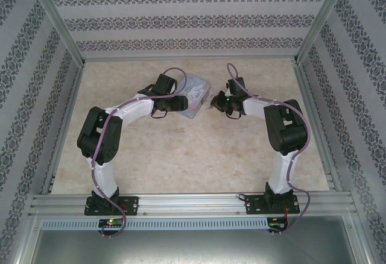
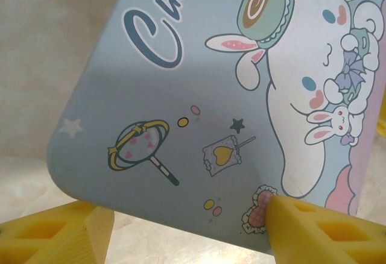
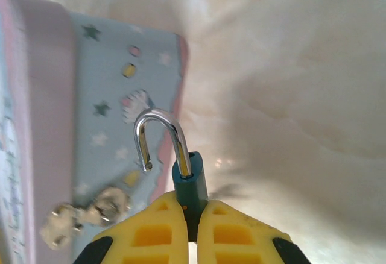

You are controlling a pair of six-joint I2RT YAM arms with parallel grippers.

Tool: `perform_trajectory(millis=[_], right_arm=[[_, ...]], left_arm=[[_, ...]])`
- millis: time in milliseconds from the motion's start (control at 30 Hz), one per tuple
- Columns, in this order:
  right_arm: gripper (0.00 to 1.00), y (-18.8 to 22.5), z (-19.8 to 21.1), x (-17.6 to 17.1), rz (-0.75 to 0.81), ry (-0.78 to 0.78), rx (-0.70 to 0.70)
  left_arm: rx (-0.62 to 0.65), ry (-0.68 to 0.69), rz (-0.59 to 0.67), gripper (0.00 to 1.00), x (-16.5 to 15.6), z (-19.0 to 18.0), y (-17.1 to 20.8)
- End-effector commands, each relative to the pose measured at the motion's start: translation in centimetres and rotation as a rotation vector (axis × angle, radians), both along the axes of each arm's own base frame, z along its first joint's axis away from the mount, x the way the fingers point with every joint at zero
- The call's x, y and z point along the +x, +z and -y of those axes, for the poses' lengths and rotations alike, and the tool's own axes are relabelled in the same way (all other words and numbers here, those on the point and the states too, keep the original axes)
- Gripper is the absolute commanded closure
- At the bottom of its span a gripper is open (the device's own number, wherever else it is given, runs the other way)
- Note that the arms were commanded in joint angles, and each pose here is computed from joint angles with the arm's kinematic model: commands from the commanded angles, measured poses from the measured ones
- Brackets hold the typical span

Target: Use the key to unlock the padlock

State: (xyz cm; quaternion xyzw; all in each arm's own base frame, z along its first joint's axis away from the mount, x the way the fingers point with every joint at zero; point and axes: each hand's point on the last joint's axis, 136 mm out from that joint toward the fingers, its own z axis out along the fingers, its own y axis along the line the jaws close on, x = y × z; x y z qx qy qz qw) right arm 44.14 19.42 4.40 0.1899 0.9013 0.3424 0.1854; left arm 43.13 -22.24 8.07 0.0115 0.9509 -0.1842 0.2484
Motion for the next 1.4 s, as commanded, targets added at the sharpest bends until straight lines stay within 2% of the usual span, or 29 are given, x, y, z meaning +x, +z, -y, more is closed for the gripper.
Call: perform_trajectory(millis=[0,200,400,567,633,733,833,933,1033,1100,1167,1233,1300,1367], right_arm=[[1.00,1.0,0.5,-1.7,0.010,0.029,0.011],[0.98,-0.6,2.8,-5.3,-0.038,-0.017,0.012],[0.57,0.0,5.4,-7.8,-0.033,-0.074,0.019],[0.33,3.2,7.2,-9.0,0.026,-0.103,0.017],[0.23,4.8,7.9,-9.3,0.057,-0.114,0.007],[0.02,7.3,9.1,-9.5,0.114,-0.126,-0.031],[0.02,9.9,10.7,-9.4,0.174,-0.141,-0.133],[0.02,12.2,12.7,-8.8,0.238,-0.174,-0.259],[0.02,13.9,15.1,-8.1,0.280,-0.211,-0.407],[0.02,14.5,17.1,-7.6,0.298,-0.279,-0.503],[0.02,14.4,18.9,-7.2,0.310,-0.359,-0.560],[0.02,14.1,20.1,-6.7,0.353,-0.398,-0.618],[0.02,13.5,20.5,-6.3,0.412,-0.317,-0.730],[0.02,12.7,21.1,-6.0,0.407,-0.264,-0.820]], left_arm=[[0.146,-0.054,-0.252,0.30,-5.4,-1.9,-6.3],[0.080,-0.071,-0.194,0.25,-4.4,-0.7,-3.4],[-0.027,-0.064,-0.104,0.15,-3.5,0.2,1.4],[-0.083,-0.027,0.004,0.02,-2.9,-0.9,6.9],[-0.091,-0.012,0.052,0.00,-2.9,-1.7,9.2],[-0.073,0.025,0.130,0.00,-3.0,-3.7,12.7],[-0.014,0.107,0.228,0.00,-3.1,-6.9,15.9],[0.103,0.225,0.345,0.00,-3.4,-11.3,18.3],[0.264,0.334,0.483,0.00,-3.8,-16.0,19.6],[0.383,0.360,0.588,0.00,-4.2,-18.5,19.8],[0.498,0.389,0.672,0.00,-4.7,-20.6,19.6],[0.583,0.435,0.686,0.00,-5.3,-22.8,18.3],[0.593,0.481,0.636,0.00,-5.9,-24.9,15.7],[0.583,0.506,0.629,0.00,-6.2,-26.0,13.3]])
